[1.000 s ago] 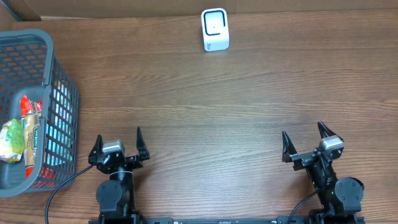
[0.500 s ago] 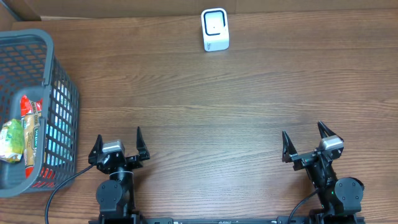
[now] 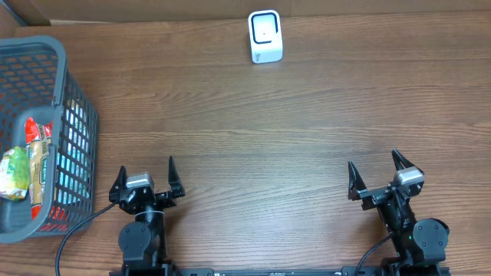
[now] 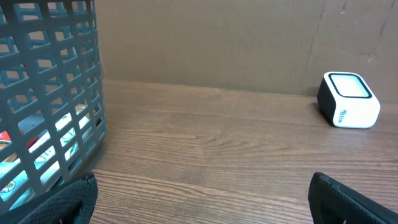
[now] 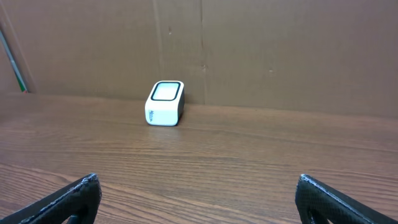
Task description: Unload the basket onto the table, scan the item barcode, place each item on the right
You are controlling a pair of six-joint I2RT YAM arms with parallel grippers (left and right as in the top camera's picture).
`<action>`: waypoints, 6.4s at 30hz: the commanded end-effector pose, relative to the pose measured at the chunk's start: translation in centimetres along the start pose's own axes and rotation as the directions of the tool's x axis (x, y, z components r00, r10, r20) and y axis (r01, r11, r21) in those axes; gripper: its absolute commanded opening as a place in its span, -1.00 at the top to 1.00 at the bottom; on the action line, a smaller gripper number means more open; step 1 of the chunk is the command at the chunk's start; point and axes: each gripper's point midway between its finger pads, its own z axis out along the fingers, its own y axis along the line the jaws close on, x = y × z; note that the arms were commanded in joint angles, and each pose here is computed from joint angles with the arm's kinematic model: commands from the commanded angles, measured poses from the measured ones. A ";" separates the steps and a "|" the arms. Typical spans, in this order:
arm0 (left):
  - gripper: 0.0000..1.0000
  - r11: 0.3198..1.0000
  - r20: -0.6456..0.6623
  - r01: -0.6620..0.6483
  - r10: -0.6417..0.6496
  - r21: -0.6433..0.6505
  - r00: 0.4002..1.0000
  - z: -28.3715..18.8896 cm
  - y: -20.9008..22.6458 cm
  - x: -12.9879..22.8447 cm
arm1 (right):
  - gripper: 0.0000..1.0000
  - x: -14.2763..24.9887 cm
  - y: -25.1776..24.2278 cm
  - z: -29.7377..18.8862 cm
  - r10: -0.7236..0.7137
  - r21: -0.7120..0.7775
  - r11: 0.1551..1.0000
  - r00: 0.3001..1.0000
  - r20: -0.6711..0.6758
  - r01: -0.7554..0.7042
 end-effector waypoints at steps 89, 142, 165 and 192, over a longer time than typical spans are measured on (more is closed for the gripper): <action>-0.99 0.996 0.110 0.082 -0.084 0.029 0.990 -1.2 -0.4 -5.8 | -1.00 0.2 0.2 0.0 0.002 -0.012 1.000 1.000 0.003 -0.002; -1.00 0.912 -0.468 0.276 -0.109 0.304 0.877 4.3 -9.0 -24.7 | -1.00 0.2 0.2 0.0 0.002 -0.012 1.000 1.000 0.003 -0.002; -0.89 0.665 -0.282 0.393 -0.673 -0.635 0.684 2.5 17.9 -25.9 | -1.00 0.2 0.2 0.0 0.002 -0.012 1.000 1.000 0.002 -0.002; -0.73 0.700 -0.621 0.335 -0.714 -0.630 0.324 6.3 22.9 -1.3 | -1.00 0.2 0.2 0.0 0.002 -0.012 1.000 1.000 0.003 -0.002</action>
